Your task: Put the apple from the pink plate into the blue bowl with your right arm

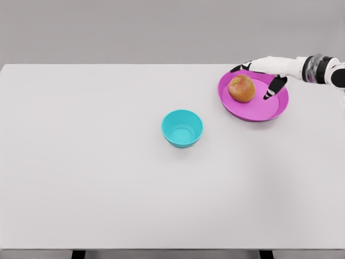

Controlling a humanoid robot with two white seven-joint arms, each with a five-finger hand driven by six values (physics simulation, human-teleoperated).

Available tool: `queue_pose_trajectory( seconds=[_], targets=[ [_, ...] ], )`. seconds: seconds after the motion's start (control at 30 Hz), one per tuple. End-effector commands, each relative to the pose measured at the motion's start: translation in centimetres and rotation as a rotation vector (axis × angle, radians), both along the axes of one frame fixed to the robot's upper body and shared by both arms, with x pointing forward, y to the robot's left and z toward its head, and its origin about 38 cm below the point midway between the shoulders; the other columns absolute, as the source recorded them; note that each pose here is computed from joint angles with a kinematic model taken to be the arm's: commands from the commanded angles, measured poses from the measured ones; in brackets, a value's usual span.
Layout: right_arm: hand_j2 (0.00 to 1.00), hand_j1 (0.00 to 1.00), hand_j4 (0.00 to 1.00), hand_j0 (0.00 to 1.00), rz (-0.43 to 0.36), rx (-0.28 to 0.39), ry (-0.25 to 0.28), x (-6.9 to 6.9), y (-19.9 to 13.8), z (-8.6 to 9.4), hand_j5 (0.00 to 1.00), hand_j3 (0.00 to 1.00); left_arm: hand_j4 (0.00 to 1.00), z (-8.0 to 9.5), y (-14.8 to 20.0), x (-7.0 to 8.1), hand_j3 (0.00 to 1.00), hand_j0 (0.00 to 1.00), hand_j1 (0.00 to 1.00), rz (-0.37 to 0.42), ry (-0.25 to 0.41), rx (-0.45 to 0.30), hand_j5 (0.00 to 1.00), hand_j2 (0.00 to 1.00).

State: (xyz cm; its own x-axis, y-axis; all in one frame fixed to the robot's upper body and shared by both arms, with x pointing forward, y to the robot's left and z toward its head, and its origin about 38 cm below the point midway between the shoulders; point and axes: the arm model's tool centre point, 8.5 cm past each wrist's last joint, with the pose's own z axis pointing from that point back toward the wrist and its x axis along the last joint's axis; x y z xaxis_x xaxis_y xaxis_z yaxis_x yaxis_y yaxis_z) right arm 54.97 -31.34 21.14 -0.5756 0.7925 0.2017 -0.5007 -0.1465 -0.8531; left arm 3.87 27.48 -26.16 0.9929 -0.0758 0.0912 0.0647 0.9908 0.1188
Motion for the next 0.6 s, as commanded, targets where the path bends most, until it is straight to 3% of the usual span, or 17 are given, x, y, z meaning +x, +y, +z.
queue_pose_trajectory(
  seconds=[0.0,0.27,0.57],
  targets=[
    [1.0,1.0,1.0,1.0,-0.001,0.009,0.009,0.2,0.5,-0.4,1.0,1.0,1.0,0.0,0.0,0.0,1.0,1.0,1.0,0.0,0.0,0.0,1.0,1.0],
    [1.0,1.0,1.0,1.0,-0.03,-0.019,0.05,0.4,0.2,-1.8,1.0,1.0,1.0,0.0,0.0,0.0,1.0,1.0,1.0,0.0,0.0,0.0,1.0,1.0],
    [1.0,1.0,1.0,1.0,-0.012,-0.018,0.053,0.9,1.7,-1.7,1.0,1.0,1.0,0.0,0.0,0.0,1.0,1.0,1.0,0.0,0.0,0.0,1.0,1.0]
  ],
)
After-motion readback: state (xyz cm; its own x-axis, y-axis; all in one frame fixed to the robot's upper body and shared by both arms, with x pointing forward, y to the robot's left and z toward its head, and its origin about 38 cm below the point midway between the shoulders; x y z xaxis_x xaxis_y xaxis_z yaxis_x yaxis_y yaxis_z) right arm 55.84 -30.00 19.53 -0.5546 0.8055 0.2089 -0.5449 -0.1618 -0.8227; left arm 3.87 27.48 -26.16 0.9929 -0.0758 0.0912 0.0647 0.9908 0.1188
